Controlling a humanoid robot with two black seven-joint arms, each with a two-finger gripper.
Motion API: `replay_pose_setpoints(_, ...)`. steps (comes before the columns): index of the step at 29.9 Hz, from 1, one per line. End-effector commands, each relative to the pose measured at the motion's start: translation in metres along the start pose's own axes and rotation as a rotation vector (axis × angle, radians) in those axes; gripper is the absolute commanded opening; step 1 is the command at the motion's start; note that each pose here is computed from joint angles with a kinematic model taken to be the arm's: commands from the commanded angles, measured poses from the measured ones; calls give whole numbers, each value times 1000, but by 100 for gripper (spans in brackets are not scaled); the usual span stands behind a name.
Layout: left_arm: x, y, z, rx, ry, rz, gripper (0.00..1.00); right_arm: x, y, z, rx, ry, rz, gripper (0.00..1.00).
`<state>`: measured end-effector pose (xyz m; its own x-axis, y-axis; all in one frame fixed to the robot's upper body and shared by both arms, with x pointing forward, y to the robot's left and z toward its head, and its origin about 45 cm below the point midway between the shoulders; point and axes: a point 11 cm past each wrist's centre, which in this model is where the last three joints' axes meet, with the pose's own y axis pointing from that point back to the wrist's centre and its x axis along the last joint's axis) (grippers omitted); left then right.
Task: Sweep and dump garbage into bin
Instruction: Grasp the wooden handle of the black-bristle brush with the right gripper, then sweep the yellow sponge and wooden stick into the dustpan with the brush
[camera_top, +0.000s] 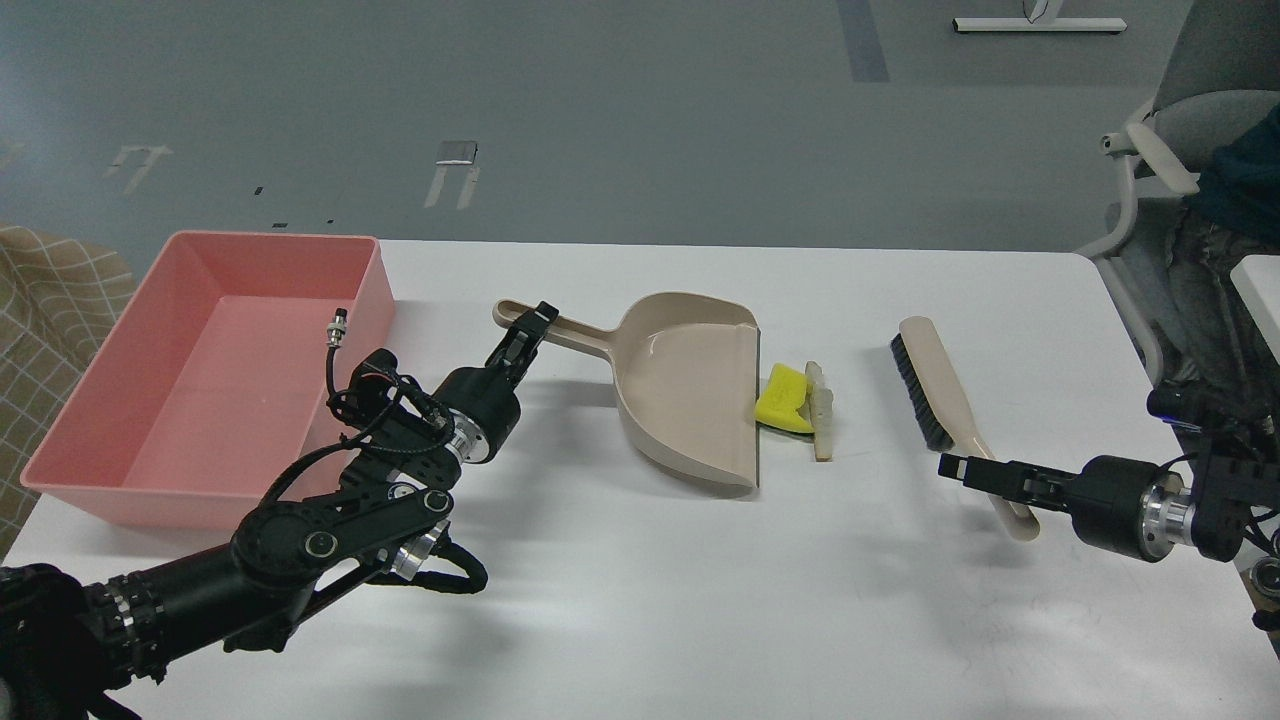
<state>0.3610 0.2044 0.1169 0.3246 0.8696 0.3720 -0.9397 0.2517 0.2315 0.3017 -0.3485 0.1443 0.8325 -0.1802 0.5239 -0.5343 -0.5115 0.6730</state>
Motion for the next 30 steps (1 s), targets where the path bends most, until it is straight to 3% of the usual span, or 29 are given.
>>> replay_pose_setpoints(1, -1, 0, 1, -2, 2, -3, 0, 0, -1, -1, 3, 0, -1, 65)
replay_pose_setpoints(6, -1, 0, 0, -2, 1, -2, 0, -1, -1, -2, 5, 2, -3, 45)
replay_pose_setpoints(12, 0, 0, 0, -2, 1, -1, 0, 0, -1, -1, -17, 14, -3, 37)
replay_pose_setpoints(14, -1, 0, 1, -3, 1, -2, 0, -1, -1, 0, -19, 14, -7, 22)
replay_pose_setpoints(19, -1, 0, 1, -3, 1, -2, 0, -1, -1, 0, -18, 15, -6, 0)
replay_pose_setpoints(30, 2, 1, -2, 1, -4, 2, 0, 7, 0, -7, -16, 25, 7, 0)
